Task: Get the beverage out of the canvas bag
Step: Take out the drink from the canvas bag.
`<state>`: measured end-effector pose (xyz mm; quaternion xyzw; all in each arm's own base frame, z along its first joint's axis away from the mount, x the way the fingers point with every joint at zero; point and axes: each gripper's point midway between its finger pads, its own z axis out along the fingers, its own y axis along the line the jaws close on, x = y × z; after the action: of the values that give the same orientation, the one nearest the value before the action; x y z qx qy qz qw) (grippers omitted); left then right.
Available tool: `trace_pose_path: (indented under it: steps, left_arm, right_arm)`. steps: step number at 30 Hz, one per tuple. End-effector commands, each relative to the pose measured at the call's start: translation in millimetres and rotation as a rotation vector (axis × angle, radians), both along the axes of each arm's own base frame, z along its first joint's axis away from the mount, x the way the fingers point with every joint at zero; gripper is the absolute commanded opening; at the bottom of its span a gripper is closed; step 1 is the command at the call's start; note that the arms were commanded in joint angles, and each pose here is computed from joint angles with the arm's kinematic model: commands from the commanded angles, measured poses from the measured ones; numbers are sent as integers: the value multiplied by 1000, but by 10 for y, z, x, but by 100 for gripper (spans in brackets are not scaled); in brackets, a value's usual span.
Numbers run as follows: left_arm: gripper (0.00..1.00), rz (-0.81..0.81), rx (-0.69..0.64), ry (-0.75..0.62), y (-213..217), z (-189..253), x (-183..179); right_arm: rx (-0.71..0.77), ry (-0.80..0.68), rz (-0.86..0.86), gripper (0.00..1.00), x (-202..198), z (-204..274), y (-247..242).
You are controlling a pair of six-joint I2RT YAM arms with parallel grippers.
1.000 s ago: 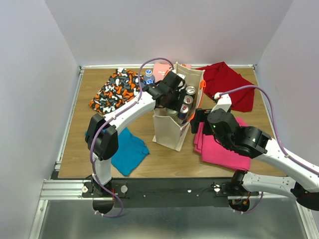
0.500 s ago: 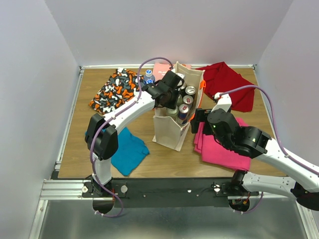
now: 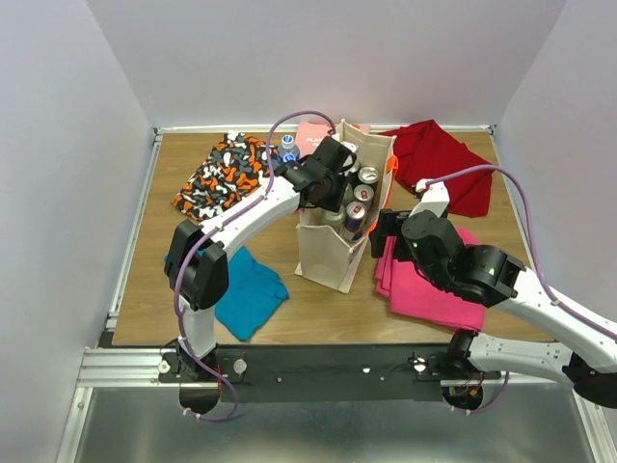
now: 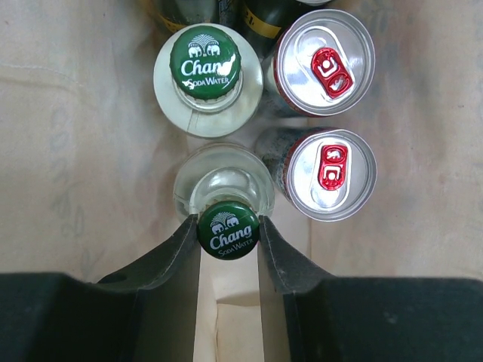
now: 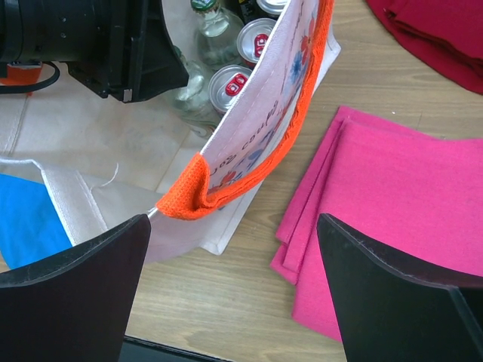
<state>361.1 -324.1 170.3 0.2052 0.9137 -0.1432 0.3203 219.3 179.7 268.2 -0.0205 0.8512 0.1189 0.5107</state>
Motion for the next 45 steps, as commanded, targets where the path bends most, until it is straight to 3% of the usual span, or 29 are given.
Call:
trace_pose_path:
  steps: [1,10,34,45]
  left_arm:
    - [0,-46,-68,-41,-122,355,-8]
    - [0,-65,-79,-101,-126,767,30]
    - [0,-50,-71,-145,-94,912,103]
    - [0,-161,-72,-120,-68,1259,-121]
  right_arm:
    - [-6,-26,-35,100,-6,50,-121]
    - [-1,-35,-42,100,3,52,-129]
    - [12,-42,-63,100,-35,85,-228]
    - [13,-35,-68,100,-52,50,-246]
